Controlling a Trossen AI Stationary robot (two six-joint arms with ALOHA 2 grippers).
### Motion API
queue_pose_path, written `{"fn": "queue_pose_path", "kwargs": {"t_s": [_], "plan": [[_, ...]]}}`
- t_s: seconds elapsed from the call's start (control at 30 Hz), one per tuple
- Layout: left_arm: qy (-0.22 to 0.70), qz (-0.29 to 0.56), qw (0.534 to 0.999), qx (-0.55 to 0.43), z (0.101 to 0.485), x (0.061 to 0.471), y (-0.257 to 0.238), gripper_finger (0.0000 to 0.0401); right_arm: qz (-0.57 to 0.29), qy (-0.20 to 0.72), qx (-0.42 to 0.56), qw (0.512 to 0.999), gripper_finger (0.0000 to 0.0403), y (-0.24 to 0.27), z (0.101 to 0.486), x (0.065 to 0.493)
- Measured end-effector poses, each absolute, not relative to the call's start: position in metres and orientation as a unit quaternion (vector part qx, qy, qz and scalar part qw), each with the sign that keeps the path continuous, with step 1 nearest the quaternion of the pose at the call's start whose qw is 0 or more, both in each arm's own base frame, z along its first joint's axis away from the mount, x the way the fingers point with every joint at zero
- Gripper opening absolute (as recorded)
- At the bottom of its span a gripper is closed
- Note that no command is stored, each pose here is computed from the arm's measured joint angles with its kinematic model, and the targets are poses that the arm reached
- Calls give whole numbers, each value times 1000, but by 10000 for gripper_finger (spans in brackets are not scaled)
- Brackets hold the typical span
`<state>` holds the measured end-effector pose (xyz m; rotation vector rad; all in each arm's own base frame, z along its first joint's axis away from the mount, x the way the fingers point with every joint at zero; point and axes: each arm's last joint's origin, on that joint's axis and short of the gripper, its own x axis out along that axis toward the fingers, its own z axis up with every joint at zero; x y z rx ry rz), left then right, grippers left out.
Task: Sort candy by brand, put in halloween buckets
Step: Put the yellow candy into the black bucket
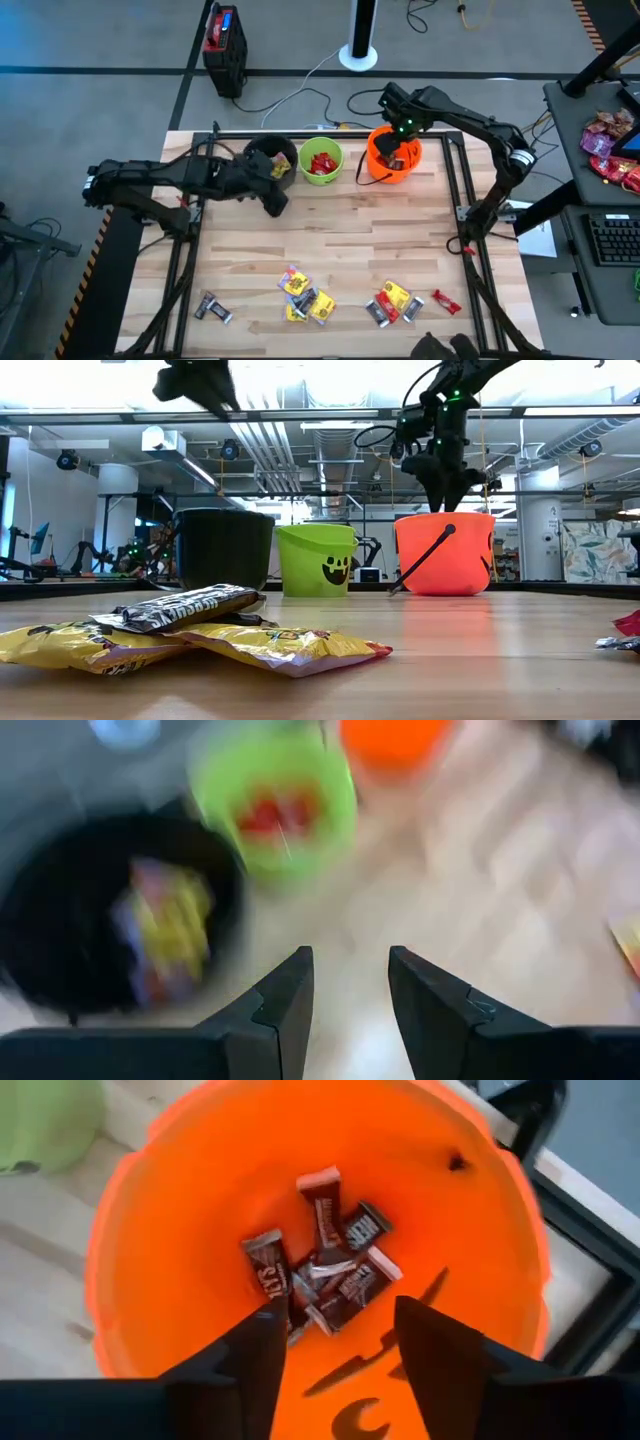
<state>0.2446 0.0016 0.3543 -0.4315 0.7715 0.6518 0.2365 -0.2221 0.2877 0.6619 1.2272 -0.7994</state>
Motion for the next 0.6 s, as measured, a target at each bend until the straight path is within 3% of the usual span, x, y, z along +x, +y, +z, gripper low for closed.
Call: {"fn": "queue_pose_path", "kwargs": {"t_s": [0.2,0.5,0.6], "plan": [[577,158,723,-346,344,234,-33,115,-331,516,287,736,211,-222,297,239],[692,26,681,-238,295,232,-124,115,-291,493,305,761,215,-221,301,243],[672,-21,709,-211,274,244,-143,115,-275,490,316,765,216,-216,301,247]]}}
